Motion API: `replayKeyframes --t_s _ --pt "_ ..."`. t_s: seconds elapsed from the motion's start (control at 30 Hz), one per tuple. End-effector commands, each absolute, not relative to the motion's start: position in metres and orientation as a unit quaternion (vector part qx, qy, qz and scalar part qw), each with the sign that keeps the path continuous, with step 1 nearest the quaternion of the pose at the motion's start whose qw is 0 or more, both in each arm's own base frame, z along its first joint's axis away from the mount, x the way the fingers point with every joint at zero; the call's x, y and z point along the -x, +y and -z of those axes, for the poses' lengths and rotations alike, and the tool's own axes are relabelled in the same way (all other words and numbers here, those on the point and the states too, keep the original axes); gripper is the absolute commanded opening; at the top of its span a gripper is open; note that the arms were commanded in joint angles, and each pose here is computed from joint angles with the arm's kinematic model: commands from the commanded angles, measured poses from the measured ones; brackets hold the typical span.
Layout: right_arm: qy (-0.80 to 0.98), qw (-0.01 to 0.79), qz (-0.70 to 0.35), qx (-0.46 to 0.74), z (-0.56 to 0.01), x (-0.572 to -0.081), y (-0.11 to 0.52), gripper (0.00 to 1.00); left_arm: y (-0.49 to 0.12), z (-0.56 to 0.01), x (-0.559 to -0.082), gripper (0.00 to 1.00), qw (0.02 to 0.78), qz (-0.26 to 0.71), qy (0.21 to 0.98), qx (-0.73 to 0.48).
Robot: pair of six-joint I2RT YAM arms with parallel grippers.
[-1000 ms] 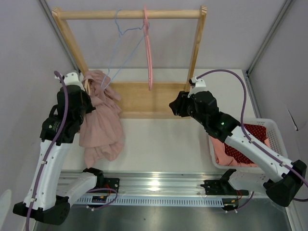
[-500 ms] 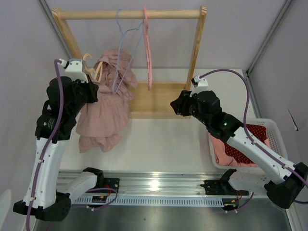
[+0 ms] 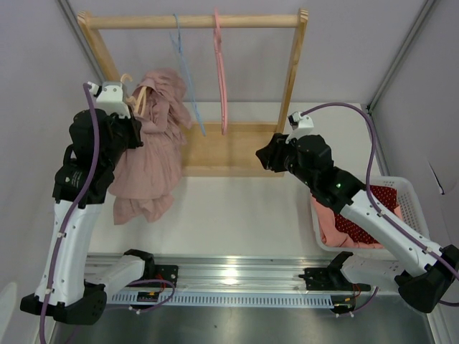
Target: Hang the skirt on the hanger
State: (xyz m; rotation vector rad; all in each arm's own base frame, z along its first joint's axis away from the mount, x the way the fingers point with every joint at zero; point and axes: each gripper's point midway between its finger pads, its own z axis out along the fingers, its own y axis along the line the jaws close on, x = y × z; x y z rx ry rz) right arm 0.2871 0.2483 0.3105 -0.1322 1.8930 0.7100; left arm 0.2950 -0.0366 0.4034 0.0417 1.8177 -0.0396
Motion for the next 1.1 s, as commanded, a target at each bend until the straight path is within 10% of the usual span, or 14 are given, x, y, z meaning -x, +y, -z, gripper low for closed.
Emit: replayKeyframes --t_s 0.0,1.07 --pt "0.775 0.547 -0.311 0.057 -0.329 -0.288 0.249 0.43 -0.020 -0.478 -0.298 0.00 0.703 -0.006 0.711 0.017" --pt "0.762 0.553 -0.331 0.069 -0.332 -0.299 0.246 0.43 -0.016 -0.552 -0.381 0.00 0.782 -0.066 0.619 0.027"
